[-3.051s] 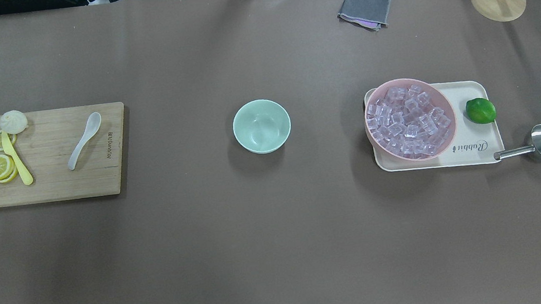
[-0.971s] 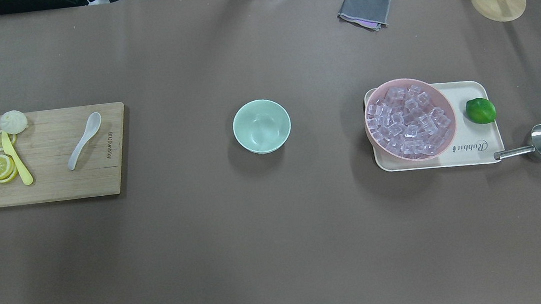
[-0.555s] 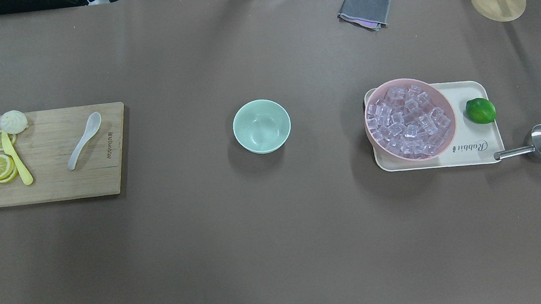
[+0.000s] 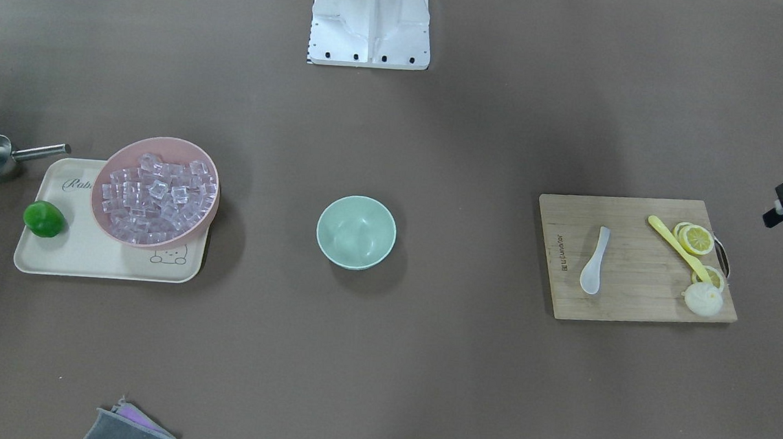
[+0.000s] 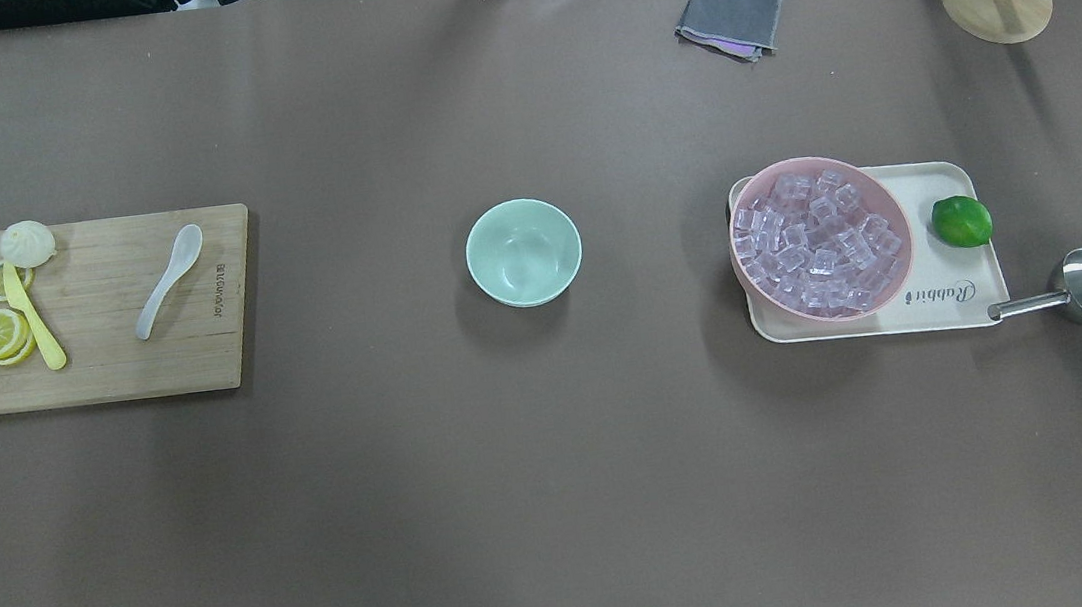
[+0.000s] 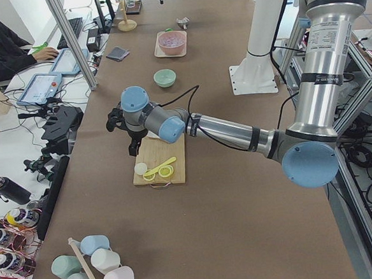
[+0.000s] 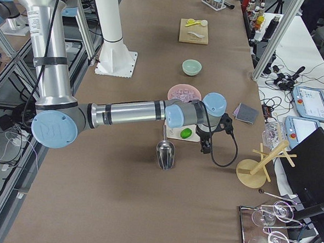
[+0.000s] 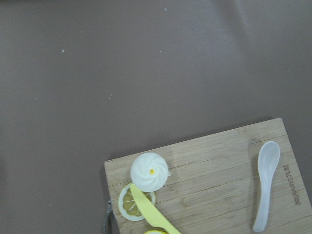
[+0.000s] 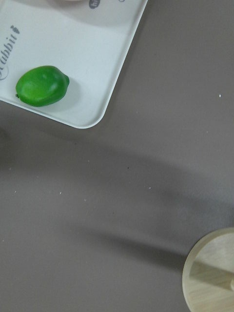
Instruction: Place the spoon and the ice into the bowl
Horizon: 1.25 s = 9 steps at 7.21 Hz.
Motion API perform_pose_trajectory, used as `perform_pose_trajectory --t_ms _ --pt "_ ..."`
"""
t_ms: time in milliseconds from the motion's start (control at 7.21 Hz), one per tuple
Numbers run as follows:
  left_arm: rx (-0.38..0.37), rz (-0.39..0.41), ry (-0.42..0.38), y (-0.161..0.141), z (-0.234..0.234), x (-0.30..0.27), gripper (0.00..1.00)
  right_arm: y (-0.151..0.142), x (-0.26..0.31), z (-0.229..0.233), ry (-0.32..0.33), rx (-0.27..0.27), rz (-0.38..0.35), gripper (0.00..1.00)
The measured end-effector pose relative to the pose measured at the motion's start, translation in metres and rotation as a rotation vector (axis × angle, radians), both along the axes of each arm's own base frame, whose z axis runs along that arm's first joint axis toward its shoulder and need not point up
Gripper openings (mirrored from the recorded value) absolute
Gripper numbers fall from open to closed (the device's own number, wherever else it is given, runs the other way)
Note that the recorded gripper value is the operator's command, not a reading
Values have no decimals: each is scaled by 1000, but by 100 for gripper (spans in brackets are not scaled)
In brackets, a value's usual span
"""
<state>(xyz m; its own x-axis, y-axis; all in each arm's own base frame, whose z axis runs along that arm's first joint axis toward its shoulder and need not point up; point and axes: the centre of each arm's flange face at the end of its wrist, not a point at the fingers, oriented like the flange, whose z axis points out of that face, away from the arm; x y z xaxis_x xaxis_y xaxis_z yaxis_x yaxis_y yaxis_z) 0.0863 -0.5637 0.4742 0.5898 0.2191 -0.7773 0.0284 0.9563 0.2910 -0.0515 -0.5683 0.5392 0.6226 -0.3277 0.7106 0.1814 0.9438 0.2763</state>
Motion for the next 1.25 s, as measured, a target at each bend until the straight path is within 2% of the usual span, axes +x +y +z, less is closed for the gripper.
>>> perform_pose_trajectory --t_ms 277,416,832,1109,1248 --pt "-31 -66 13 7 -8 79 98 -5 -19 -24 -20 3 -2 100" --pt "-21 -79 29 12 -4 107 97 -10 -31 -39 -38 0 -3 100" --pt "1 -62 26 28 2 167 97 -10 -56 -69 -62 26 -27 100" --pt "21 -30 7 43 1 204 93 -9 -57 -79 -73 37 -22 100" --pt "34 -20 -10 53 2 223 92 -6 -56 -81 -84 69 -23 100"
